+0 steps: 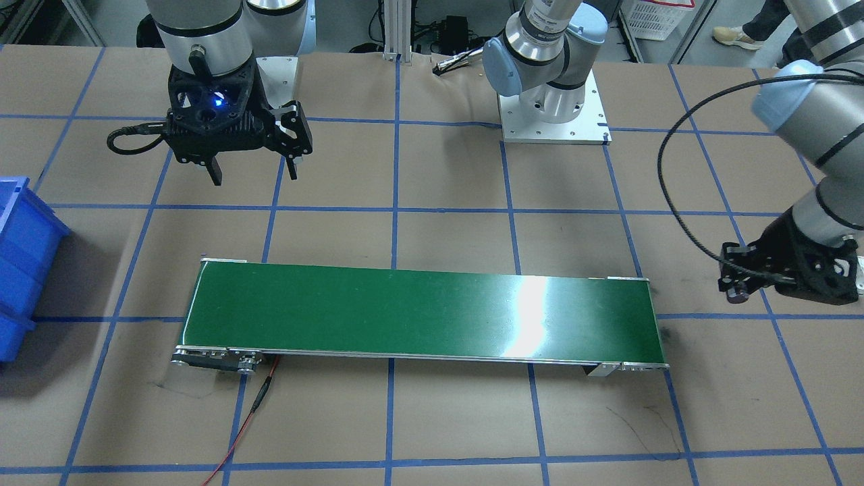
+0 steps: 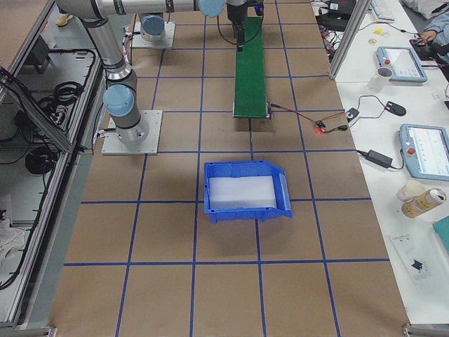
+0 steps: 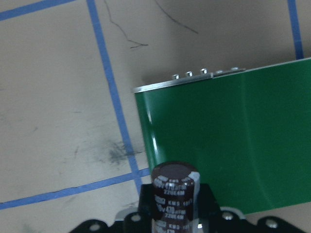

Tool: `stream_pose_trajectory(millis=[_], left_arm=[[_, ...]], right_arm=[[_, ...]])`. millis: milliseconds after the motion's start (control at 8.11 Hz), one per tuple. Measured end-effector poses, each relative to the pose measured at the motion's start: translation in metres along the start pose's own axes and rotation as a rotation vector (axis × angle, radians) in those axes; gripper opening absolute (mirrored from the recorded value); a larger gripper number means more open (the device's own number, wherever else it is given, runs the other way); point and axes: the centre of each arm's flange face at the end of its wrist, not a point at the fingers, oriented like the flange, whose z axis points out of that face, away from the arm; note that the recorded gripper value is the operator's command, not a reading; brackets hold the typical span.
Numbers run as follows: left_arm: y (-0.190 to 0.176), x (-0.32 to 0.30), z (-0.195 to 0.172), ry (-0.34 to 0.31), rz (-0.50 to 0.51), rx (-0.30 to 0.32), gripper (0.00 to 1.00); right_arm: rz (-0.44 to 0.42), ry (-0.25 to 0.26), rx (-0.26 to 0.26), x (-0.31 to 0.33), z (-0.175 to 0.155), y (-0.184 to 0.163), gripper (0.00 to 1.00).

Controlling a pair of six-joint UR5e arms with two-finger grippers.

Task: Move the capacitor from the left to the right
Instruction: 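Carry the capacitor over the conveyor and release it onto the belt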

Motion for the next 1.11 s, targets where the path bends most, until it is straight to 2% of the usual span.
stream_pose_trajectory(millis=[247,493,616,740,863,986,1110], left_arm=[[-0.013,0.016,0.031,0.022,-0.004,-0.043,0.00],[-0.020,0.015,0.046,0.020,-0.008,-0.047,0.00],[-0.023,0.014,0.052,0.019,-0.017,-0.047,0.08],[-0.024,0.013,0.058,0.021,-0.037,-0.053,0.20],[-0.025,0.013,0.062,0.023,-0.057,-0.057,0.84],[-0.026,0.013,0.063,0.024,-0.083,-0.057,1.00],[-0.026,0.014,0.062,0.023,-0.109,-0.054,1.00]], right_arm=[[0.001,0.000,0.000,0.000,0.000,0.000,1.00],[0.000,0.000,0.000,0.000,0.000,0.000,1.00],[0.000,0.000,0.000,0.000,0.000,0.000,1.00],[0.000,0.000,0.000,0.000,0.000,0.000,1.00],[-0.001,0.000,0.000,0.000,0.000,0.000,1.00],[-0.001,0.000,0.000,0.000,0.000,0.000,1.00],[-0.001,0.000,0.000,0.000,0.000,0.000,1.00]])
